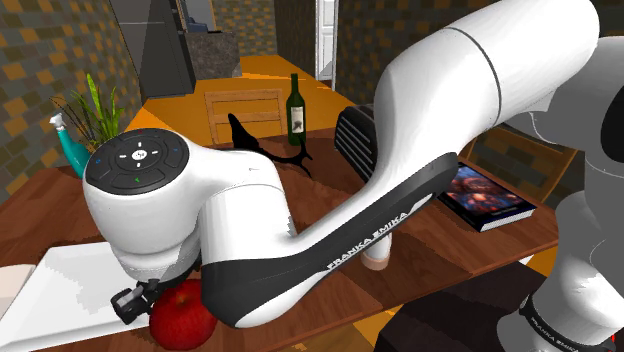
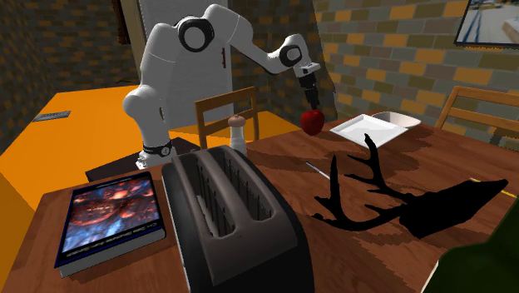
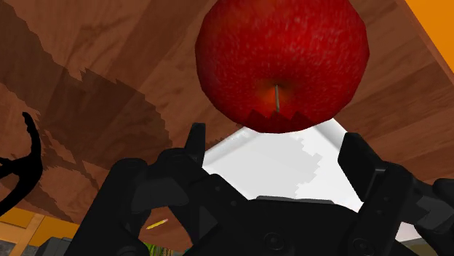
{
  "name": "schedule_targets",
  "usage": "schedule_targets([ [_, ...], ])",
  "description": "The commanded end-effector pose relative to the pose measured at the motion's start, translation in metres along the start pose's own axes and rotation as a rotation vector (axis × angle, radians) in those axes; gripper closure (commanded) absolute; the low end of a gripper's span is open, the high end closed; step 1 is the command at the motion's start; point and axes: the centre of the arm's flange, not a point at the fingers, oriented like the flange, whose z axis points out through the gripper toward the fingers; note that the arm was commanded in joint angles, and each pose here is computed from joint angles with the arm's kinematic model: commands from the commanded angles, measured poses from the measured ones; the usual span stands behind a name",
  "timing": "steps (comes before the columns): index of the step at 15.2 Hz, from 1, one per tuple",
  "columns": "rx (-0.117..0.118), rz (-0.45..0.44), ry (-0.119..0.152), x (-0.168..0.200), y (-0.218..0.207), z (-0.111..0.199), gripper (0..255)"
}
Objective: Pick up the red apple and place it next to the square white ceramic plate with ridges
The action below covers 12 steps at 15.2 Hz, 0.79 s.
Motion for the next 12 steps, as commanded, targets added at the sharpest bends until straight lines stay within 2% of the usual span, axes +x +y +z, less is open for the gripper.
schedule_targets([
  [1,0.000,0.000,0.000,0.000,0.000,0.000,0],
  [5,0.000,0.000,0.000,0.000,0.000,-0.050,0],
  [12,0.000,0.000,0.000,0.000,0.000,-0.050,0],
])
